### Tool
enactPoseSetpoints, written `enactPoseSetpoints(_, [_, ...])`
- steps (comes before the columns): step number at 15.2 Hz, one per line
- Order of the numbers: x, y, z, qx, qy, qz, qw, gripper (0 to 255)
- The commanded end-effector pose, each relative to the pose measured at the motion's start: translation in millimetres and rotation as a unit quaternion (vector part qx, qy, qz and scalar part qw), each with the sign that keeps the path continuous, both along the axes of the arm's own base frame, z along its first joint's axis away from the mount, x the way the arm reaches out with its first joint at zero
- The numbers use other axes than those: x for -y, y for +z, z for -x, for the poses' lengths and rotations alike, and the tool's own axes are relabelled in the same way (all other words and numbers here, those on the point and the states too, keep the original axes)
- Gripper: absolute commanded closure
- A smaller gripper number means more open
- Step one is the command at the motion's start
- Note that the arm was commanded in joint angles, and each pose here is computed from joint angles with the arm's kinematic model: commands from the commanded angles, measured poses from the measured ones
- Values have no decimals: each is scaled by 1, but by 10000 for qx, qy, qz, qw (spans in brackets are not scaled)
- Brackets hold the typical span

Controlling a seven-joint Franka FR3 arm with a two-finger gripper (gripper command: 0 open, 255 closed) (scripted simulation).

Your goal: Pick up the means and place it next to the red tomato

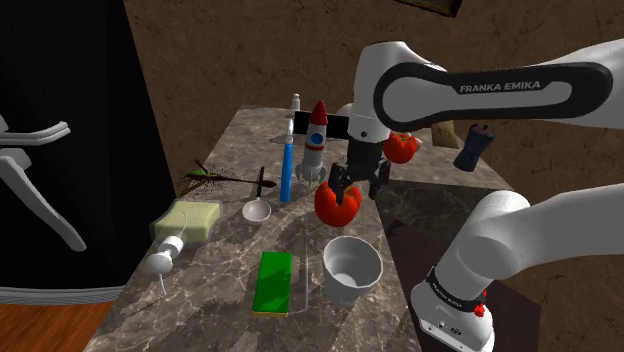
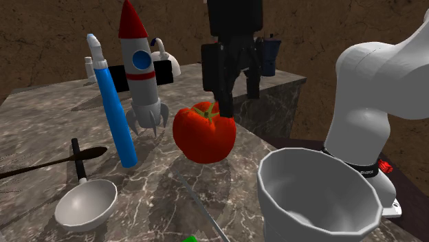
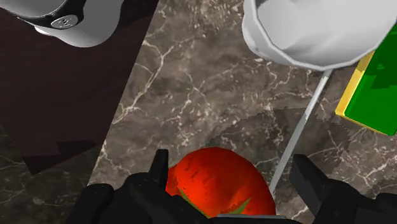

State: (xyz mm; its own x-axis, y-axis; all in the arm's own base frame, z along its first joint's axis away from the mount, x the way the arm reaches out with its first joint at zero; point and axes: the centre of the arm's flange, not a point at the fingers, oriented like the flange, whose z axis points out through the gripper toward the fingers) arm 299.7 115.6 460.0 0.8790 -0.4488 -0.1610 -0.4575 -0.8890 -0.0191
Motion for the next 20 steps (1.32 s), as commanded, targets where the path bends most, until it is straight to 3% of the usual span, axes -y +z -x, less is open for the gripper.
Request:
enactPoseSetpoints(1, [-18, -15, -5, -4, -369, -41, 9993, 0])
enactPoseSetpoints(5, [-54, -45, -20, -18, -1044, -110, 9945, 0])
enactPoseSetpoints(9, [-87, -74, -40, -31, -1714, -179, 9850, 0])
enactPoseSetpoints(17, [-97, -116, -38, -32, -1772, -185, 9840, 0])
enactPoseSetpoints(20, [-97, -116, -38, -32, -1772, -185, 9840, 0])
